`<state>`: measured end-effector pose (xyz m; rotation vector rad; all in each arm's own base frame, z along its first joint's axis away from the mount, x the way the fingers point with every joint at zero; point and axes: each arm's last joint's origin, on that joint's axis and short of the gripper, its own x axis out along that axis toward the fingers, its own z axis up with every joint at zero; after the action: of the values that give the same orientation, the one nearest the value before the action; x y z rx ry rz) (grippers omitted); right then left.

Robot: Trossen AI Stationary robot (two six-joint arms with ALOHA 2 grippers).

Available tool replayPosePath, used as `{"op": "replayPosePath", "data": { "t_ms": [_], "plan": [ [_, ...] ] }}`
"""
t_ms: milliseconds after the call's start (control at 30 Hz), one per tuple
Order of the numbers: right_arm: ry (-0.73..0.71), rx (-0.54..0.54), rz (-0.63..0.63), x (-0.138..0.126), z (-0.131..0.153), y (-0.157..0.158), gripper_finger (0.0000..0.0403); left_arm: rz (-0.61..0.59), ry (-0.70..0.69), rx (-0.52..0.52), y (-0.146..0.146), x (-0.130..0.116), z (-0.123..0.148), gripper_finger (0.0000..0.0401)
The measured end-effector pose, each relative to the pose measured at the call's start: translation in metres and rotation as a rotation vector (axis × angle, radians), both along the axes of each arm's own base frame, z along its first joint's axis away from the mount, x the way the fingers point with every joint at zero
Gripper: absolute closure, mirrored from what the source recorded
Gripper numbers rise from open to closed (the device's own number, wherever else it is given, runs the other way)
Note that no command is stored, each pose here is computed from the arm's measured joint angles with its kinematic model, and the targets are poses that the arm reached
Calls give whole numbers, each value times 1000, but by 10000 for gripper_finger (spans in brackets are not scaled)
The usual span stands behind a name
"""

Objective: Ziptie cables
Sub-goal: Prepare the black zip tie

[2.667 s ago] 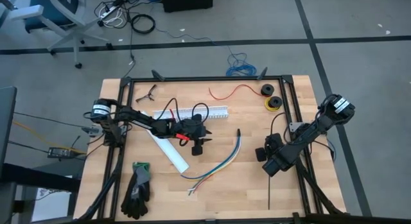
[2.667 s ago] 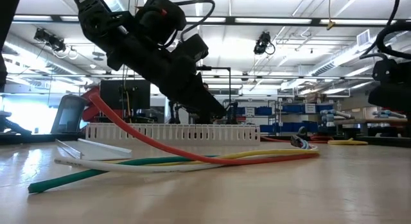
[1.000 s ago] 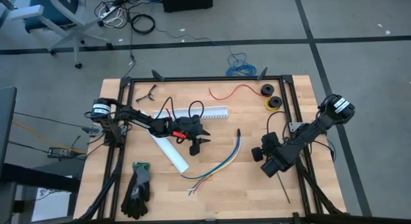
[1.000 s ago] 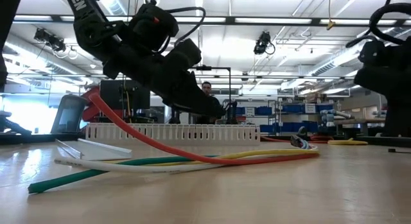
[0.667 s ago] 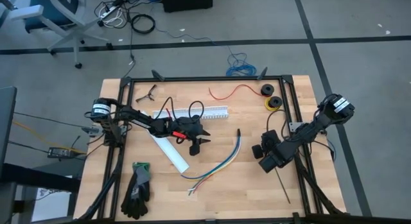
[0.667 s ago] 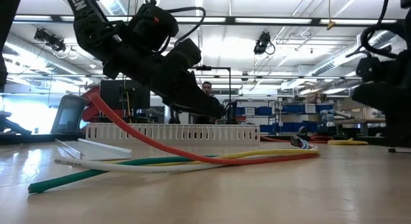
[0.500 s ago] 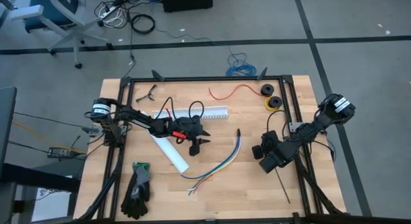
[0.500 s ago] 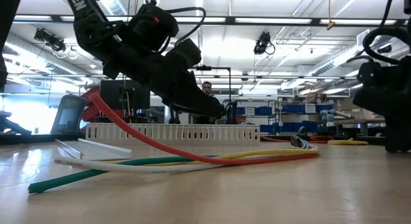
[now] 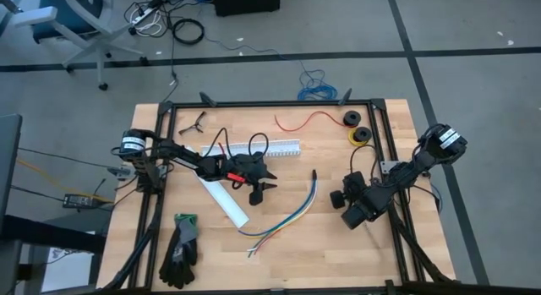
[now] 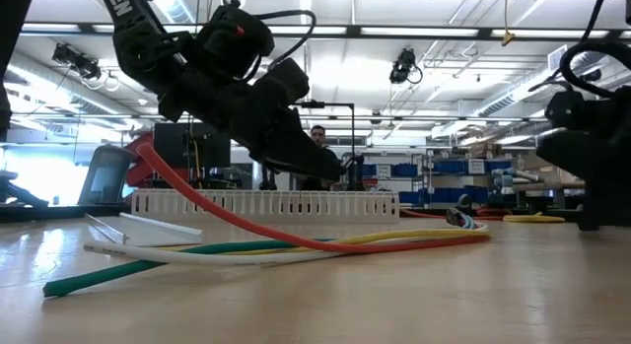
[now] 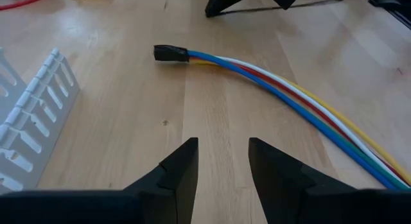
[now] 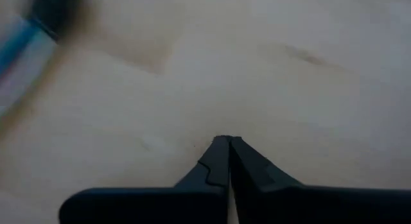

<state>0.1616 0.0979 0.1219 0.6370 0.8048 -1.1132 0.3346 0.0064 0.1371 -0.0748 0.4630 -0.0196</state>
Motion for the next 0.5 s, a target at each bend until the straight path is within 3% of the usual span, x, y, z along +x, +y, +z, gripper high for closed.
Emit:
{"op": "replayPosePath", "data": {
  "t_ms": [200, 500],
  "plan": [
    [-115, -57, 27, 7, 5, 5, 402, 23, -46, -4, 6, -10, 3, 254],
    [-139, -53, 45, 12, 11, 9, 402, 139, -161, -90, 20, -70, 5, 254]
  ]
}}
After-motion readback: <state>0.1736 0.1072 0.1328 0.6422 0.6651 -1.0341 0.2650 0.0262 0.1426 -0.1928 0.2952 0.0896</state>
